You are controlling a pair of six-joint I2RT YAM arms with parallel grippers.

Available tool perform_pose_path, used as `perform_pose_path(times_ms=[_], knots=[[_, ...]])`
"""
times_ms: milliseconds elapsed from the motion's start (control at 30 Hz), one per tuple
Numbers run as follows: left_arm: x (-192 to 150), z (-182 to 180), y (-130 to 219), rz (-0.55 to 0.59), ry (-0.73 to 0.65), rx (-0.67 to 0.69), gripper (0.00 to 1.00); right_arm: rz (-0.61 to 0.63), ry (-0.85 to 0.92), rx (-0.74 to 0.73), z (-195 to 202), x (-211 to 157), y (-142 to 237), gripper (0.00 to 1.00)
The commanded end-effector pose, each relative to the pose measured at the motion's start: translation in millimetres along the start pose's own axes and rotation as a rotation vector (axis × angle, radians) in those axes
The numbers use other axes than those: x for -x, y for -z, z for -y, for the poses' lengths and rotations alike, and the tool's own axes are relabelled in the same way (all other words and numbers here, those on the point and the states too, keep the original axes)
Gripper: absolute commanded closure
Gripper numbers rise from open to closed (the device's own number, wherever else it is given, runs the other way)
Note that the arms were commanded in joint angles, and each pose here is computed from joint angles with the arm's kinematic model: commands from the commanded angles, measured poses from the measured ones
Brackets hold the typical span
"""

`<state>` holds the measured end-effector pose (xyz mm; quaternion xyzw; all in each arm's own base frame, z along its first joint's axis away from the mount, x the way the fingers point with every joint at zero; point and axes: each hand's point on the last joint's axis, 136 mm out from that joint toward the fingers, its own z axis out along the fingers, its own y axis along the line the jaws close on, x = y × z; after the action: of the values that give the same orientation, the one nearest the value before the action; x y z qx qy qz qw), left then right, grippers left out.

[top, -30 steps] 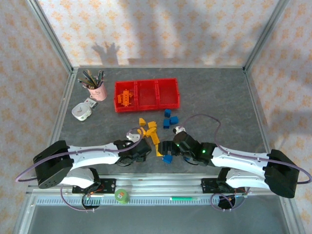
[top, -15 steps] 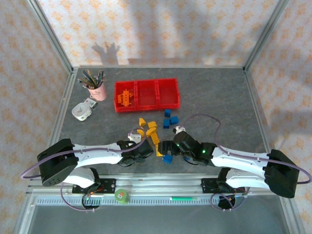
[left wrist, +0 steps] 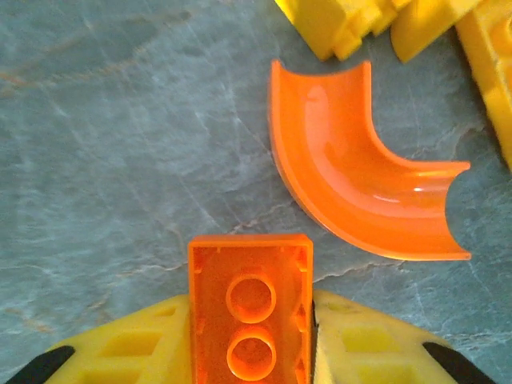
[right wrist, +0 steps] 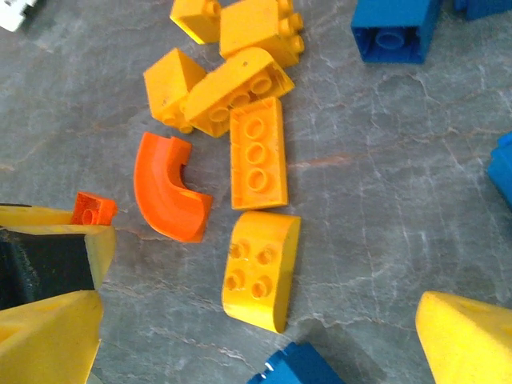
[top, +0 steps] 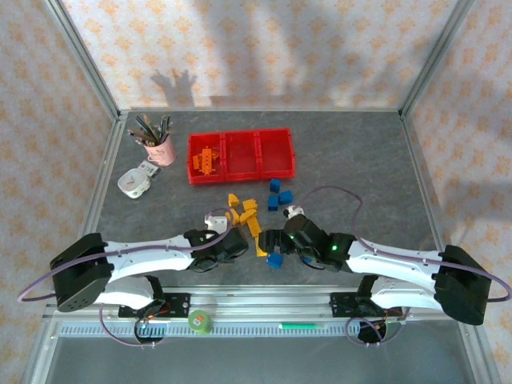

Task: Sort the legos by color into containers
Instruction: Pick up the lego from the middle-left of the table, then place the lego in the container.

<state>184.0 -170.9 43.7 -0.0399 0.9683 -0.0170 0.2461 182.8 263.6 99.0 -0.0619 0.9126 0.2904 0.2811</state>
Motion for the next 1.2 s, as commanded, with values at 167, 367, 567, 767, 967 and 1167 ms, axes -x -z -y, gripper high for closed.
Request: perform_pose_path(times_ms=[167, 367, 567, 767, 967, 1167], knots=[[103, -25, 52, 0.261, 0.080, 0.093, 0.66, 0.088, -0.011, 0.049, -30, 48, 7, 0.00], [179, -36, 62, 0.360, 0.124, 0.103, 0.66, 0.099, -0.009, 0.054, -35, 71, 1, 0.00], [232, -53, 38, 0.366, 0.159, 0.152, 0.66, 0.123, 0.010, 0.030, -36, 95, -1, 0.00], [279, -71, 11, 0.372, 0.198, 0.194, 0.66, 0.127, 0.020, 0.025, -36, 107, -5, 0.00], [318, -71, -25, 0.353, 0.207, 0.182, 0.66, 0.112, 0.031, 0.012, -34, 109, -9, 0.00], [331, -71, -63, 0.295, 0.188, 0.211, 0.66, 0.113, 0.032, 0.009, -33, 109, -10, 0.00]])
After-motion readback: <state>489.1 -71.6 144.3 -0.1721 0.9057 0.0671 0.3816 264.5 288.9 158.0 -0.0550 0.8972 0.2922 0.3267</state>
